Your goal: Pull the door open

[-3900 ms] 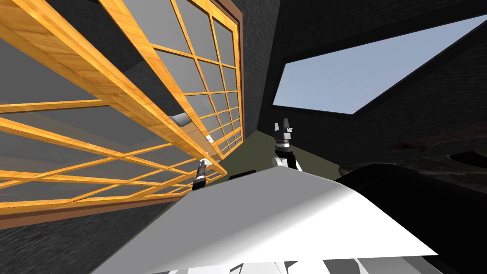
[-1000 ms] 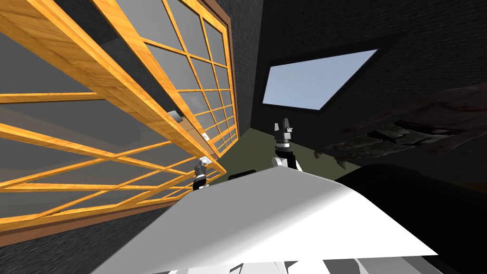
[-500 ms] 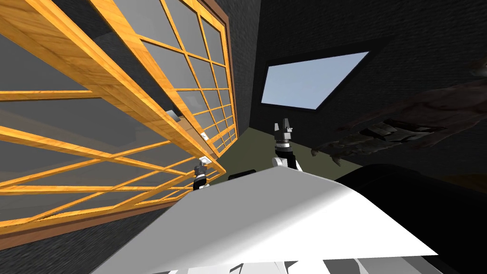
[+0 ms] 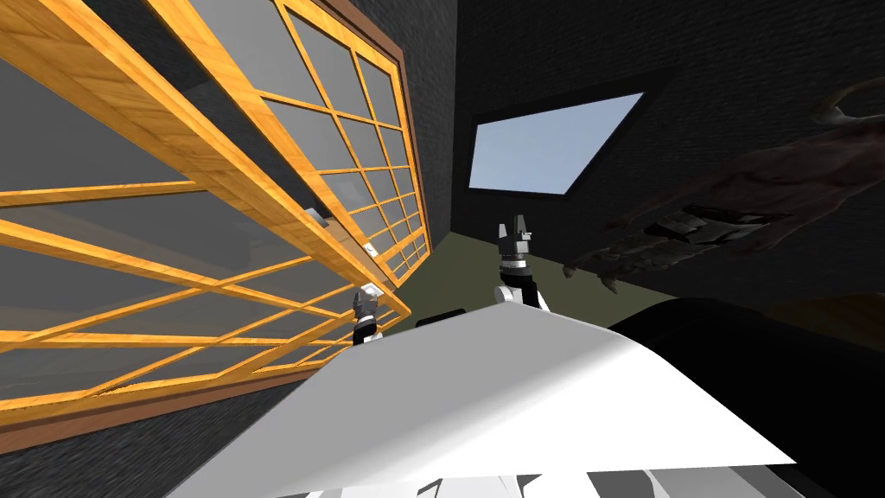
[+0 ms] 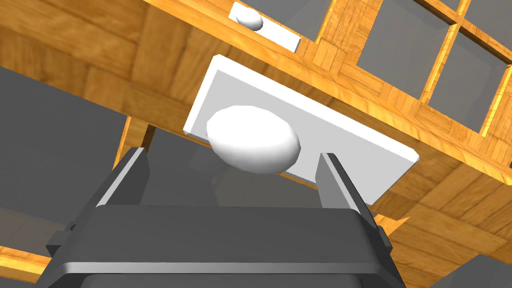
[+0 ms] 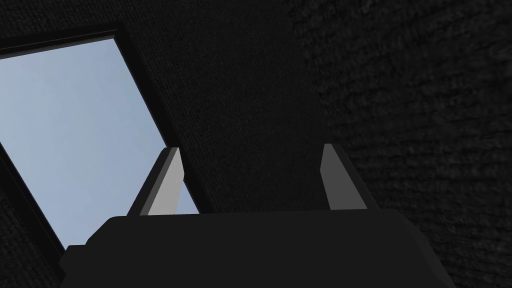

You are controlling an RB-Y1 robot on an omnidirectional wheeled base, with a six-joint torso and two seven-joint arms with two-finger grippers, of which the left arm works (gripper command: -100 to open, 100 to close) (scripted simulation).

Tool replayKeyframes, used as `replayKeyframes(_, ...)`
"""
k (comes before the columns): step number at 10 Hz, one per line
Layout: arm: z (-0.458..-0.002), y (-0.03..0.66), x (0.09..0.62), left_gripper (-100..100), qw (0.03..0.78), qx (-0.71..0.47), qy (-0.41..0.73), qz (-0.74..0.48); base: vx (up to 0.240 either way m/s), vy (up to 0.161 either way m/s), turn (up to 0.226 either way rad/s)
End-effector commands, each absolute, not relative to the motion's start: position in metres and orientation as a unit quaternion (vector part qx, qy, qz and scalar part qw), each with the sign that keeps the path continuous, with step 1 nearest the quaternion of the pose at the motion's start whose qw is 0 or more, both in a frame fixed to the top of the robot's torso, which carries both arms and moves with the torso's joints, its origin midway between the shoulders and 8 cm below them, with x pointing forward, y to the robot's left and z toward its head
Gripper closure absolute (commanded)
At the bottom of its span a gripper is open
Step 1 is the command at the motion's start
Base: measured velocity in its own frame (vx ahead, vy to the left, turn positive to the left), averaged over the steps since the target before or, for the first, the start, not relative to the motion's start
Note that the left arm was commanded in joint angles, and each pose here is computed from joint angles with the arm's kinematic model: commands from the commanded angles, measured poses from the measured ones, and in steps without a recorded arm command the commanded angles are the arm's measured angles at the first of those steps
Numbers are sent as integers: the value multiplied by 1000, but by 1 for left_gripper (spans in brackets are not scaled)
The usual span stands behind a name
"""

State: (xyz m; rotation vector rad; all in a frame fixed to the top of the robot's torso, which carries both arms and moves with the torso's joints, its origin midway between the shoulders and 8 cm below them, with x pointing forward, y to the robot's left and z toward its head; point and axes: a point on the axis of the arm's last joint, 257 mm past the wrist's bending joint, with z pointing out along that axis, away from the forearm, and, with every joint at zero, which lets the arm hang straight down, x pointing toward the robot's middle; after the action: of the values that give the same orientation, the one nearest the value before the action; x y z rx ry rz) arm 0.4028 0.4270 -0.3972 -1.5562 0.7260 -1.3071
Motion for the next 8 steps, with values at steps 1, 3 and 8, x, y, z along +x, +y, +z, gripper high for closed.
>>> replayKeyframes(1, -397, 425, 404, -100, 456, -645, 274, -548, -77, -18, -27)
replayKeyframes(3, -396, 421, 407, -100, 436, -656, 245, -565, -69, 4, -30)
replayKeyframes(8, -396, 416, 410, -100, 391, -675, 185, -597, -49, 8, -23)
